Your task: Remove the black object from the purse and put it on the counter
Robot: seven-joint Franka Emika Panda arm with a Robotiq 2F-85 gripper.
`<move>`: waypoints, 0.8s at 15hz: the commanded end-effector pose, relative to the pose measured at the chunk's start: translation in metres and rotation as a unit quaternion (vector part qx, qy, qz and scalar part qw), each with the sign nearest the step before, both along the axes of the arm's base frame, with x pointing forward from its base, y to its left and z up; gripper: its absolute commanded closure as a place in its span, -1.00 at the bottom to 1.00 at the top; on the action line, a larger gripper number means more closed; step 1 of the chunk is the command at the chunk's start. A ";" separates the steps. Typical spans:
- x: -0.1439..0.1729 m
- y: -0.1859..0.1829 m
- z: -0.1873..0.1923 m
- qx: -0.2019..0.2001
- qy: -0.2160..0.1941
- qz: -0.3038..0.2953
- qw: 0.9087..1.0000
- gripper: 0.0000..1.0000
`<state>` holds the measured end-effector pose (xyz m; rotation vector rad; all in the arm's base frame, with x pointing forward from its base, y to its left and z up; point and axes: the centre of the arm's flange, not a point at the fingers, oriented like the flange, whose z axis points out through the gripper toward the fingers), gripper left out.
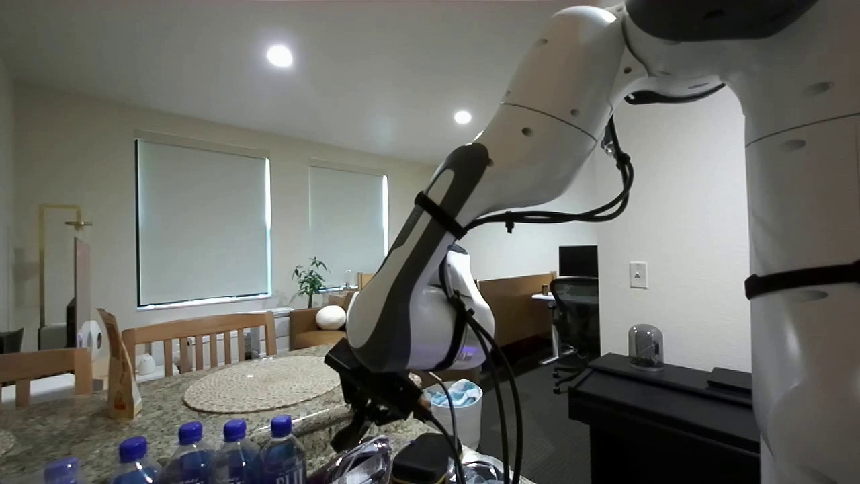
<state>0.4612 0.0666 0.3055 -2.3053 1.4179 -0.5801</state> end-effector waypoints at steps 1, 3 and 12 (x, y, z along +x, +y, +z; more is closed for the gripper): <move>0.010 0.007 0.002 -0.015 0.017 0.014 1.000 0.84; 0.017 0.004 0.000 -0.026 0.022 0.024 0.999 0.84; 0.095 -0.060 0.130 -0.114 -0.148 -0.034 0.982 -0.20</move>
